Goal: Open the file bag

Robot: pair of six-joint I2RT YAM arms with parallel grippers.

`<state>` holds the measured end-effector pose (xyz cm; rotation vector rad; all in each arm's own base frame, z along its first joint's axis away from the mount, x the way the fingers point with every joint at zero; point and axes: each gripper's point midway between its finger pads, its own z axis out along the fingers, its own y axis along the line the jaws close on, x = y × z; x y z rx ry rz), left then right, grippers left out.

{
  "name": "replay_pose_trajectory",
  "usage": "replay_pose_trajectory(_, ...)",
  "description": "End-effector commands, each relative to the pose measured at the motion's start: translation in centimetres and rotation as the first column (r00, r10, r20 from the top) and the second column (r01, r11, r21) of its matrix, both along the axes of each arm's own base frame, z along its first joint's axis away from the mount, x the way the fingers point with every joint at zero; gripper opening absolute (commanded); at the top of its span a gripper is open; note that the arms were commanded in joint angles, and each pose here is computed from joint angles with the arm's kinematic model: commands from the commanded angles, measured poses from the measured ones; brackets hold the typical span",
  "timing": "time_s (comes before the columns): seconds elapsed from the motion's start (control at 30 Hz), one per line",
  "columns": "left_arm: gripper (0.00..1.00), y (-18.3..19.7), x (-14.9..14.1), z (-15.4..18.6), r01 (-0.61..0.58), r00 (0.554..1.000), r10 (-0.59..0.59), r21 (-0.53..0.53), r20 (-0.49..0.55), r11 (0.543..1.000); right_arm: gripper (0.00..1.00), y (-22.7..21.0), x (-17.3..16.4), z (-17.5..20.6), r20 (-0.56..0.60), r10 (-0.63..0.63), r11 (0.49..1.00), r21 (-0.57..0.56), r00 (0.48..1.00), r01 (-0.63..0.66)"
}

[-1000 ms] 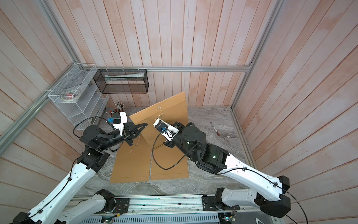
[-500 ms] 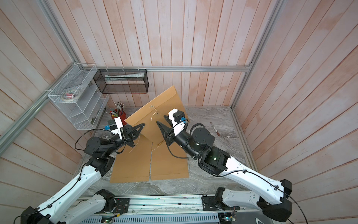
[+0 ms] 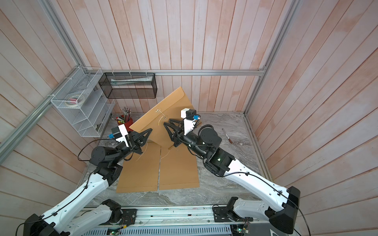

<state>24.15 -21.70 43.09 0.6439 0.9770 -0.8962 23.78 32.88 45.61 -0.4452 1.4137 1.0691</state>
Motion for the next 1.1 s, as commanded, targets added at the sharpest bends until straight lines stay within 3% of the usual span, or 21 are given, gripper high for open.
replay_pose_trajectory(0.0, 0.00, 0.1, 0.0, 0.2, -0.009, 1.000, 0.009, -0.010, 0.020, 1.000, 0.35, 0.4, -0.8, 1.5, 0.003, 0.078, 0.994, 0.071, 0.997, -0.078)
replay_pose_trajectory(0.57, 0.00, -0.3, 0.1, 0.1, 0.006, 1.000, -0.006, -0.001, 0.021, 1.000, 0.37, 2.0, -0.2, 0.8, -0.035, 0.155, 0.985, 0.085, 0.987, -0.152)
replay_pose_trajectory(1.07, 0.00, -0.8, 0.0, -0.2, 0.021, 1.000, -0.021, 0.013, 0.020, 1.000, 0.29, 3.1, 0.3, 0.5, -0.058, 0.192, 0.978, 0.100, 0.980, -0.185)
